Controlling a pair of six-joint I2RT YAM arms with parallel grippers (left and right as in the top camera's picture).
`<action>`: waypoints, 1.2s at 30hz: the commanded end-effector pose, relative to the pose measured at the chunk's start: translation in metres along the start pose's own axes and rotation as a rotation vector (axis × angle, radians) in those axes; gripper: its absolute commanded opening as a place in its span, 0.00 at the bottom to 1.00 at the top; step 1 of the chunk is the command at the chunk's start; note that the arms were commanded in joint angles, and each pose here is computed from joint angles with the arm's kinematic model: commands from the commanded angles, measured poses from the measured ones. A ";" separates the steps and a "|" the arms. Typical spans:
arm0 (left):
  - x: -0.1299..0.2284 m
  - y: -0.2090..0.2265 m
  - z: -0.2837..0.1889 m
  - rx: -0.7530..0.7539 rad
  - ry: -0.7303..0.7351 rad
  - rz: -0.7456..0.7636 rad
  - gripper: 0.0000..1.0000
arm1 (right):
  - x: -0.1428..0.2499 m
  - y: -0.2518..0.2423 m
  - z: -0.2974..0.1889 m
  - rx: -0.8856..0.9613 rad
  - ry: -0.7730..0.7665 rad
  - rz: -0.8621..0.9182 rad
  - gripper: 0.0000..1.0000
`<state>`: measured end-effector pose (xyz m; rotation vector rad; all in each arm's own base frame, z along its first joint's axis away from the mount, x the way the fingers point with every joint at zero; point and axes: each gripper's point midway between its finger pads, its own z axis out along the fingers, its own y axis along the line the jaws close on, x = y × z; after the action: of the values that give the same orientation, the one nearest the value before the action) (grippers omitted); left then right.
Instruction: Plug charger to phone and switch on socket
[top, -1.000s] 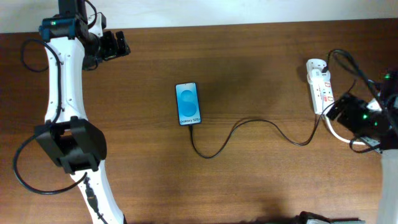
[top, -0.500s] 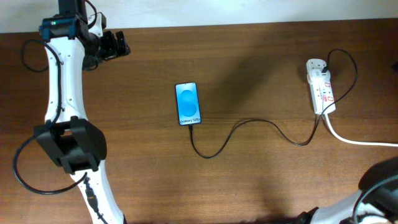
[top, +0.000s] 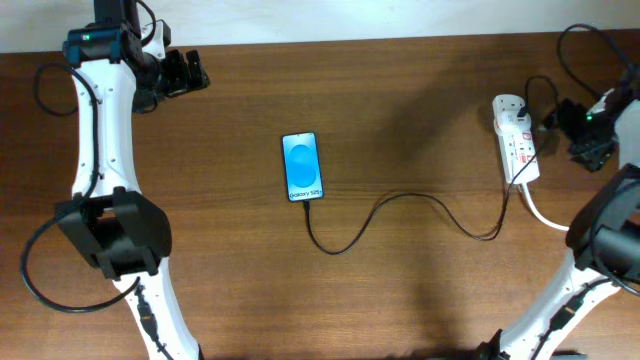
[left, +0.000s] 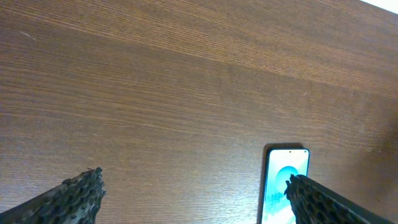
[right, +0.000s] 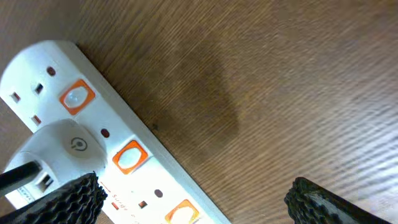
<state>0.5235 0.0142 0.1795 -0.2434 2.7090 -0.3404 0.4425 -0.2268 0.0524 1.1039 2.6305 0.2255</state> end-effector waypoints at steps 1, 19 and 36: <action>-0.006 -0.002 -0.013 -0.003 -0.035 0.017 0.99 | 0.003 0.001 0.014 0.028 0.016 -0.025 0.98; -0.006 -0.002 -0.013 -0.003 -0.035 0.017 0.99 | 0.024 0.005 0.047 0.078 0.047 -0.142 0.98; -0.006 -0.002 -0.013 -0.003 -0.035 0.017 0.99 | 0.040 0.004 0.050 0.055 0.104 -0.106 0.98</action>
<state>0.5235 0.0142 0.1795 -0.2430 2.7090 -0.3398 0.4442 -0.2113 0.0184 1.0102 2.7165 0.1716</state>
